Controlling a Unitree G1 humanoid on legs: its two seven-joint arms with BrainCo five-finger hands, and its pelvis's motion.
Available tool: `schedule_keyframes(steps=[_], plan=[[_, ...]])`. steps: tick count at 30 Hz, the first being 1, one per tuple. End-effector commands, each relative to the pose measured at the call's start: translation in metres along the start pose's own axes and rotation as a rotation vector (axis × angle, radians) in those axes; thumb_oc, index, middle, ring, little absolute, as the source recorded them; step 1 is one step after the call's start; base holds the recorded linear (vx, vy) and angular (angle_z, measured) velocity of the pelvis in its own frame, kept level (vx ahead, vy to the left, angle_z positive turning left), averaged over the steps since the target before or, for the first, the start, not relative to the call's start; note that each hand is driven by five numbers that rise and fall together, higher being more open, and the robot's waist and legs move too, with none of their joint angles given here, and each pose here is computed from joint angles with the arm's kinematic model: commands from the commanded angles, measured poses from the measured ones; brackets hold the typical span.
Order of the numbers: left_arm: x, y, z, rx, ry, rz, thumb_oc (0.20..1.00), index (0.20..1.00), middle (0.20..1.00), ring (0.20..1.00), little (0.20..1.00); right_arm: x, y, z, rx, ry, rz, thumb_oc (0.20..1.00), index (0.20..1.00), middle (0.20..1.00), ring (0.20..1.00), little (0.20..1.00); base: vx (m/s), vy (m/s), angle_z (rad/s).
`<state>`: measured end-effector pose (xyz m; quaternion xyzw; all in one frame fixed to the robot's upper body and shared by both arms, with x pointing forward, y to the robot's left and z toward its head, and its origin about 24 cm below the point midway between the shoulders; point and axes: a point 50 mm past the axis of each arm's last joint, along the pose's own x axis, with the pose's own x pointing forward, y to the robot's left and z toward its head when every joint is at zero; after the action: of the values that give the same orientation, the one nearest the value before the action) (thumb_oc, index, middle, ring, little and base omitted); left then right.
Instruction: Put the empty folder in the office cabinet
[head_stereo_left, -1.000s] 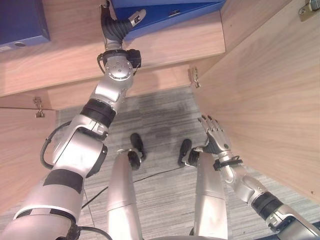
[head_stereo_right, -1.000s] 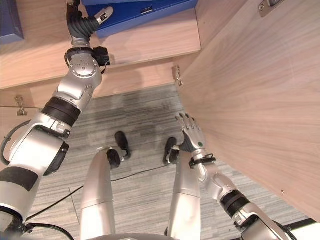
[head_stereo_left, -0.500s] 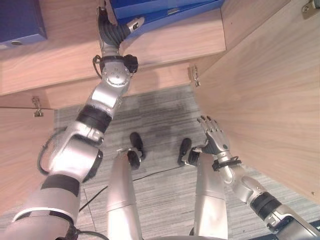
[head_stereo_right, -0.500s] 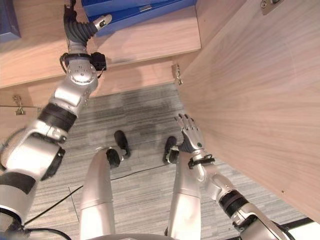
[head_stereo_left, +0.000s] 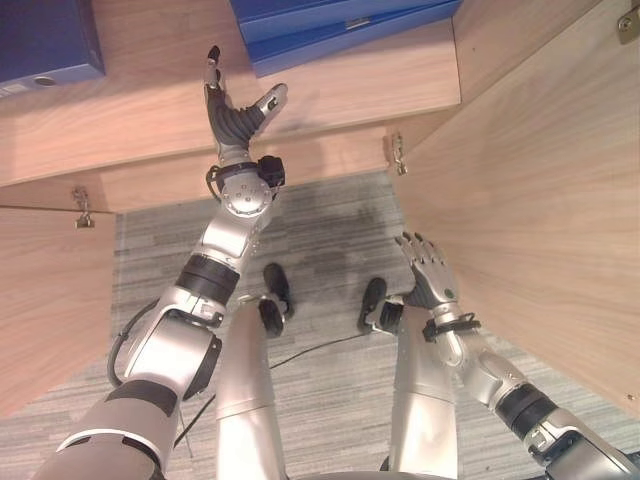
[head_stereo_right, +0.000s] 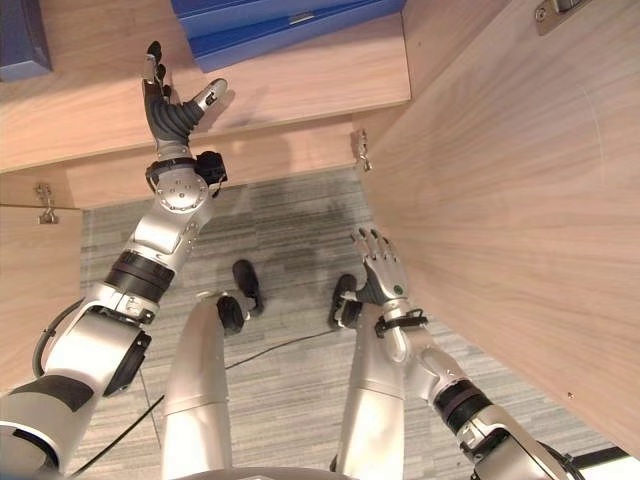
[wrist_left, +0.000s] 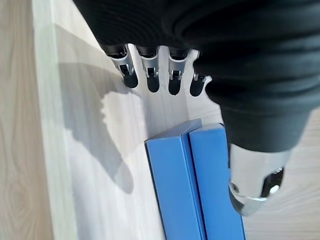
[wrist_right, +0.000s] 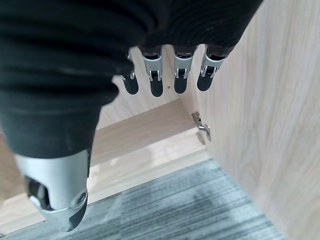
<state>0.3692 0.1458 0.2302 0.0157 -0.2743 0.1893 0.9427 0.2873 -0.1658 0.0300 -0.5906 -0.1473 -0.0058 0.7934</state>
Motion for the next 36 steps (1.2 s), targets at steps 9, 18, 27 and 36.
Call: schedule_keyframes(steps=[9, 18, 27, 36], plan=[[-0.023, -0.006, 0.031, 0.153, -0.310, 0.052, 1.000, 1.000, 1.000, 1.000, 1.000, 0.008, -0.009, 0.009, 0.021, -0.026, -0.100, 1.000, 1.000, 1.000, 1.000, 1.000, 0.00, -0.018, 0.03], [-0.056, -0.032, 0.026, 0.431, -0.496, -0.374, 1.000, 1.000, 1.000, 1.000, 1.000, 0.019, -0.011, 0.010, 0.000, -0.033, -0.102, 1.000, 1.000, 1.000, 1.000, 1.000, 0.00, 0.007, 0.00], [-0.076, -0.046, 0.026, 0.347, -0.477, -0.681, 1.000, 1.000, 1.000, 1.000, 1.000, 0.015, -0.014, -0.001, -0.027, -0.020, -0.052, 1.000, 1.000, 1.000, 1.000, 1.000, 0.00, 0.021, 0.00], [-0.029, -0.046, 0.008, 0.761, -0.502, -0.640, 1.000, 1.000, 1.000, 1.000, 1.000, 0.010, -0.016, -0.011, -0.065, -0.019, -0.011, 1.000, 1.000, 1.000, 1.000, 1.000, 0.00, 0.008, -0.01]])
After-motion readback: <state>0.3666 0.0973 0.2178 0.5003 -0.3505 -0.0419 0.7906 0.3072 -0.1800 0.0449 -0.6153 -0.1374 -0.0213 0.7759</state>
